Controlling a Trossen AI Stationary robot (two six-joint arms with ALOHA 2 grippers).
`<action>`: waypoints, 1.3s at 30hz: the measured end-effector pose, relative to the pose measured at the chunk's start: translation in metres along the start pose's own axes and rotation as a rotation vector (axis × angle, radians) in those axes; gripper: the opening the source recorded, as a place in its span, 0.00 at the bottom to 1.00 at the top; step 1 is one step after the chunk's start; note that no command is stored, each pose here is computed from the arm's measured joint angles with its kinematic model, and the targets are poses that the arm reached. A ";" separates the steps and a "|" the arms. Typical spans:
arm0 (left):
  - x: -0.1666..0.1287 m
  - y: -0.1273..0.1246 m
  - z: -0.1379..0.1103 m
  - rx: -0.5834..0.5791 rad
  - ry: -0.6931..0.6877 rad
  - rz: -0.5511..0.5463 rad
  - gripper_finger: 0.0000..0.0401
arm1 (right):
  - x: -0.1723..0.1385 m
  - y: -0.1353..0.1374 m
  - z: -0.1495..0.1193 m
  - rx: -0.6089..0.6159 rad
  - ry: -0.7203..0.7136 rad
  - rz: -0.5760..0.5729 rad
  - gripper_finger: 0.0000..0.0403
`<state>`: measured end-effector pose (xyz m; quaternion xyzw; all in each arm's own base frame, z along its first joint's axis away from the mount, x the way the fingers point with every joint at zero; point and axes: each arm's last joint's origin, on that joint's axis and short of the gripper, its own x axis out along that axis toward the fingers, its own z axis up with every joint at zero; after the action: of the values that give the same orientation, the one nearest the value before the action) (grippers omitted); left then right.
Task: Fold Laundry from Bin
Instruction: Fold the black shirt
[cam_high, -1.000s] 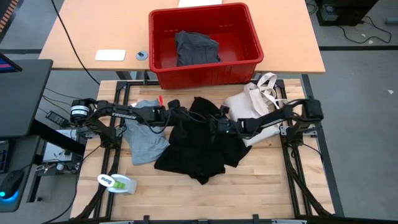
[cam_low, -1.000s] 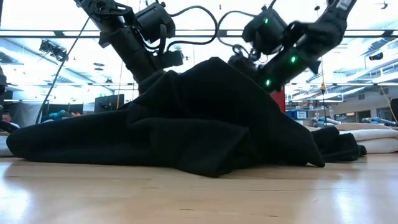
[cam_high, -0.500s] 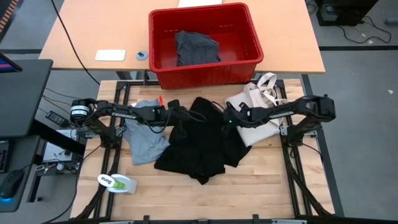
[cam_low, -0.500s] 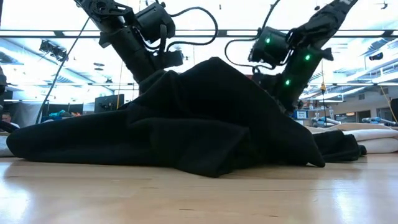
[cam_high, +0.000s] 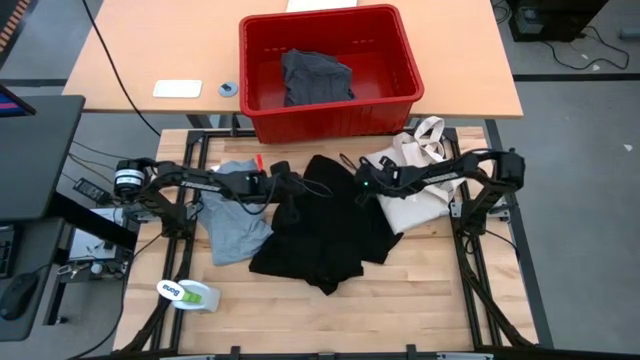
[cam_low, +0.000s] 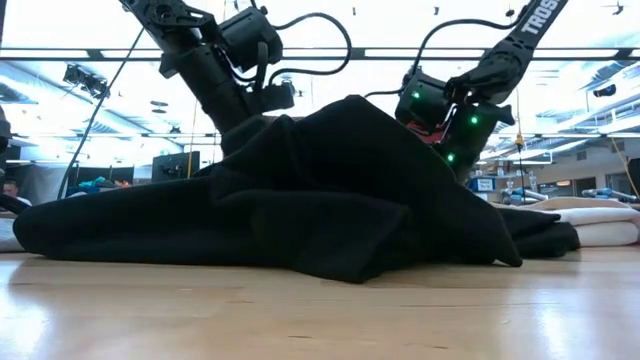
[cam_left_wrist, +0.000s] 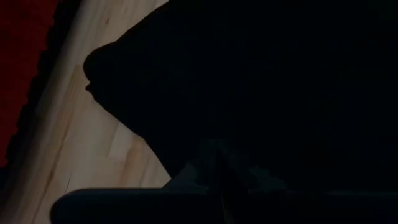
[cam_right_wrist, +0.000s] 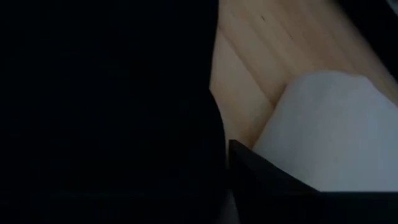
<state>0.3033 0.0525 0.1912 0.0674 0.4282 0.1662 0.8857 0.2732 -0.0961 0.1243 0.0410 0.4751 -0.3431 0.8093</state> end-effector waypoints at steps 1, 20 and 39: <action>0.002 -0.001 0.000 0.002 0.003 0.000 0.03 | 0.000 -0.002 0.001 0.002 -0.001 0.015 0.20; -0.020 0.013 0.005 0.134 -0.010 0.248 0.49 | -0.081 -0.009 0.017 0.042 -0.223 0.055 0.41; -0.045 -0.072 0.023 0.082 -0.278 -0.510 0.61 | -0.154 0.094 -0.034 0.038 -0.553 0.433 0.40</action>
<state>0.3123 -0.0300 0.2204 0.0155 0.3124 -0.0900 0.9455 0.2557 0.0679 0.2045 0.0613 0.2116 -0.1703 0.9605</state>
